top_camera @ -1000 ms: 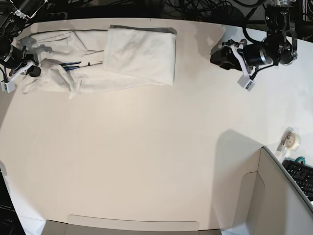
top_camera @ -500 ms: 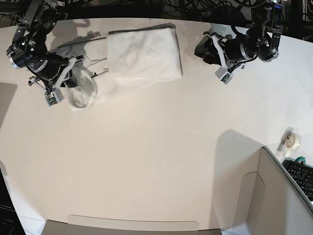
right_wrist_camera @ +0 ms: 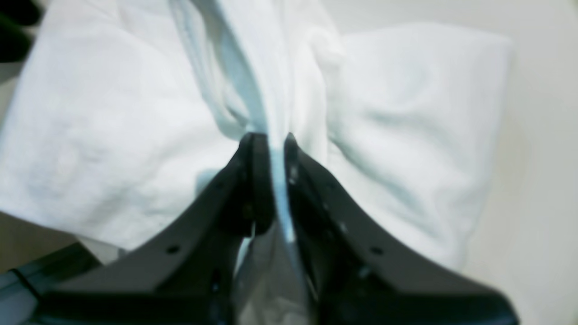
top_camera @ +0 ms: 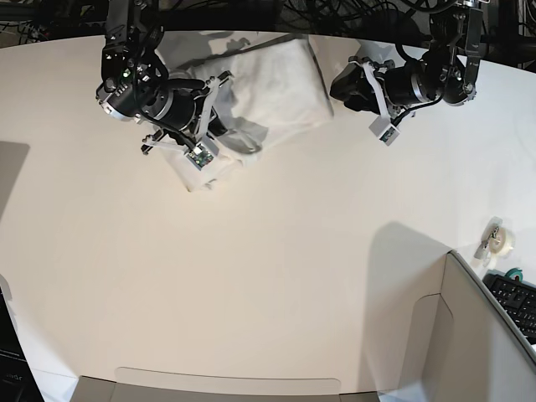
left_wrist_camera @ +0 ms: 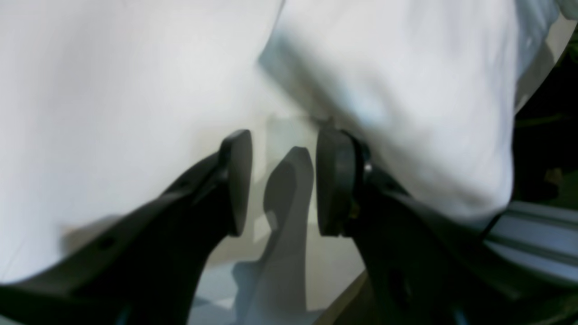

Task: Layout the t-shirt on the table in an organized manner, then fold the t-shirt properly
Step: 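Grasp the strip end with the right gripper and fold it over the stack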

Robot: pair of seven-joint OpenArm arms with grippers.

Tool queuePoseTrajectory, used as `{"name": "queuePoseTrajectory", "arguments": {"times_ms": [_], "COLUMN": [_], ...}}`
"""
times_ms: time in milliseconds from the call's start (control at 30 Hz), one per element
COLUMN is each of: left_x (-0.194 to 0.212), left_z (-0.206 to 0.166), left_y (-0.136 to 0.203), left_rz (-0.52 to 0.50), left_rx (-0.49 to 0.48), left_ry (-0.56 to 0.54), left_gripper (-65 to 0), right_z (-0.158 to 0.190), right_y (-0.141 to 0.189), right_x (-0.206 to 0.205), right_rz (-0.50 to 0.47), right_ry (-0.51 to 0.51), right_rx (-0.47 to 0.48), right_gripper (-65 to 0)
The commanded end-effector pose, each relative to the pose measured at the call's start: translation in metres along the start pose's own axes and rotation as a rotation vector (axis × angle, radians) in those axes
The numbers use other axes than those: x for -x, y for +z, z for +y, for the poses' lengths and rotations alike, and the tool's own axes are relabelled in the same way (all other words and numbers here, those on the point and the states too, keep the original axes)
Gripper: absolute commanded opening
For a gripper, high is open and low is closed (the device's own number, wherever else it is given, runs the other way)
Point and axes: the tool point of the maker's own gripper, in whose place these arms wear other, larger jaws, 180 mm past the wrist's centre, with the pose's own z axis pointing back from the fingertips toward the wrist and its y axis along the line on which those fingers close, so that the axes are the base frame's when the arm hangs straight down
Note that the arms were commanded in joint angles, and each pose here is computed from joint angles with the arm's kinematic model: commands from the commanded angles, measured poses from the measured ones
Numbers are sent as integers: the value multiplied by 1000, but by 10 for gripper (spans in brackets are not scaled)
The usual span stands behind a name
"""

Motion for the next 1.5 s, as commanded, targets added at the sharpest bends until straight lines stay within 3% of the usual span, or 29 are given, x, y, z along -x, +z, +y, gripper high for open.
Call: {"name": "queuePoseTrajectory", "arguments": {"times_ms": [0, 167, 667, 900, 1467], "left_x": [19, 9, 8, 11, 16], "left_z": [10, 13, 8, 9, 14], "left_y": [1, 1, -3, -4, -6], "left_rz": [86, 69, 61, 67, 81], "left_rx": [-50, -55, -46, -45, -47], "left_ry": [-3, -15, -7, 3, 25], "left_gripper": [-422, -422, -422, -422, -423], "right_z": [3, 24, 31, 50, 32], "right_y": [2, -5, -12, -15, -12], "right_x": [-13, -24, -40, -61, -95], "right_rz": [-48, -68, -101, -135, -200], "right_ry": [23, 40, 29, 96, 142], "right_rx": [-6, -63, -90, -133, -92], "right_gripper": [-650, -650, -650, -650, -650]}}
